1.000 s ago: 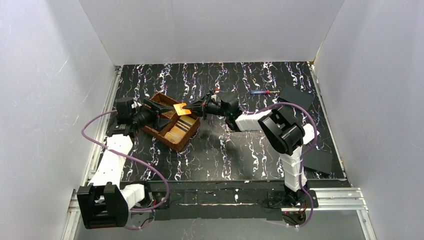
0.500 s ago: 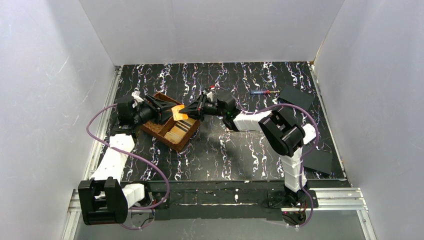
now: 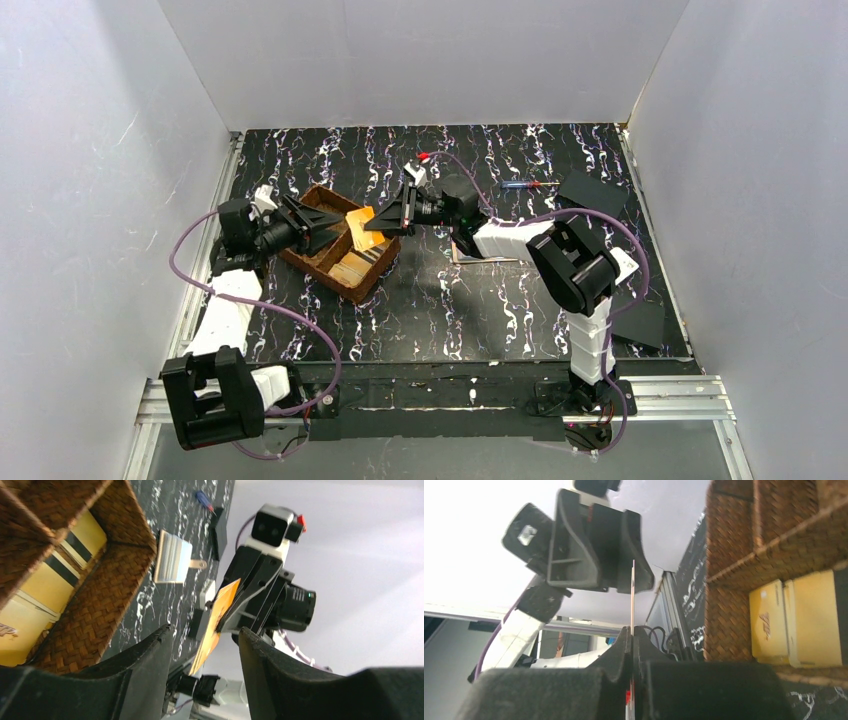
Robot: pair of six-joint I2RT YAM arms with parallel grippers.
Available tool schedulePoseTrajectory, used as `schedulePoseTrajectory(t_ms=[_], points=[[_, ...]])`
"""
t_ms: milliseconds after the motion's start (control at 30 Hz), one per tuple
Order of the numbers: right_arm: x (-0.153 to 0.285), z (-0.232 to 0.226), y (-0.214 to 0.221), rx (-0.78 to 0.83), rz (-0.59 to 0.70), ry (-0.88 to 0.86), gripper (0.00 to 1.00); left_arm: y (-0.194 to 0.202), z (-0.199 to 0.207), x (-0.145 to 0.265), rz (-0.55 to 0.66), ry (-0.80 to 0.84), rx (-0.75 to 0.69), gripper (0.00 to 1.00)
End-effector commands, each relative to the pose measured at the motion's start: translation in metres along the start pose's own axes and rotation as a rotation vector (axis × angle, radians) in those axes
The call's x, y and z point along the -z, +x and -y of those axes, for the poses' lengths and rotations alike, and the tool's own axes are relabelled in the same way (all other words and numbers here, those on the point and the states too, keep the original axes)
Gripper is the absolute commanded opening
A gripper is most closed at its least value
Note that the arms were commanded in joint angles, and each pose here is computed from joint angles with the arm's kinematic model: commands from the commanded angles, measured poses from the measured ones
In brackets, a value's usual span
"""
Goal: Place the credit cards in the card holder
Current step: Insert the credit card into the card holder.
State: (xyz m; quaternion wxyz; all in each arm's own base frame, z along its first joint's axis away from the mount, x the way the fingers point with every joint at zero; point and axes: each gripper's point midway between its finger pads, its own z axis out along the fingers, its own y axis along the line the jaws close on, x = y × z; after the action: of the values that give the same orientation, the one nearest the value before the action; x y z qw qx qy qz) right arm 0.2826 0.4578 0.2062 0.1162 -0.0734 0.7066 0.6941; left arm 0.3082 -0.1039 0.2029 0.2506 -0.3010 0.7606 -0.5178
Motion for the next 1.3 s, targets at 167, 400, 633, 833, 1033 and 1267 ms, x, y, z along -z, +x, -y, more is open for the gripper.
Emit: schedulePoseTrajectory(t_ms=[167, 400, 633, 833, 1033, 1267], points=[[0.001, -0.05, -0.023, 0.059, 0.068, -0.25, 0.01, 0.041, 0.021, 0.014, -0.238, 0.175, -0.189, 0.45], [0.0, -0.055, -0.029, -0.017, 0.082, -0.312, 0.01, 0.047, 0.024, 0.015, -0.251, 0.22, -0.194, 0.27], [-0.001, -0.058, -0.034, -0.039, 0.102, -0.333, 0.01, 0.05, 0.025, 0.008, -0.266, 0.224, -0.172, 0.13], [-0.004, -0.056, -0.028, -0.054, 0.09, -0.331, 0.01, 0.046, 0.03, 0.007, -0.243, 0.231, -0.166, 0.0], [-0.007, -0.031, -0.023, -0.072, 0.079, -0.233, 0.19, 0.041, 0.005, 0.003, -0.142, 0.155, -0.101, 0.0], [-0.007, 0.0, -0.017, -0.063, 0.079, -0.08, 0.52, 0.041, -0.031, 0.01, -0.099, -0.053, -0.14, 0.0]])
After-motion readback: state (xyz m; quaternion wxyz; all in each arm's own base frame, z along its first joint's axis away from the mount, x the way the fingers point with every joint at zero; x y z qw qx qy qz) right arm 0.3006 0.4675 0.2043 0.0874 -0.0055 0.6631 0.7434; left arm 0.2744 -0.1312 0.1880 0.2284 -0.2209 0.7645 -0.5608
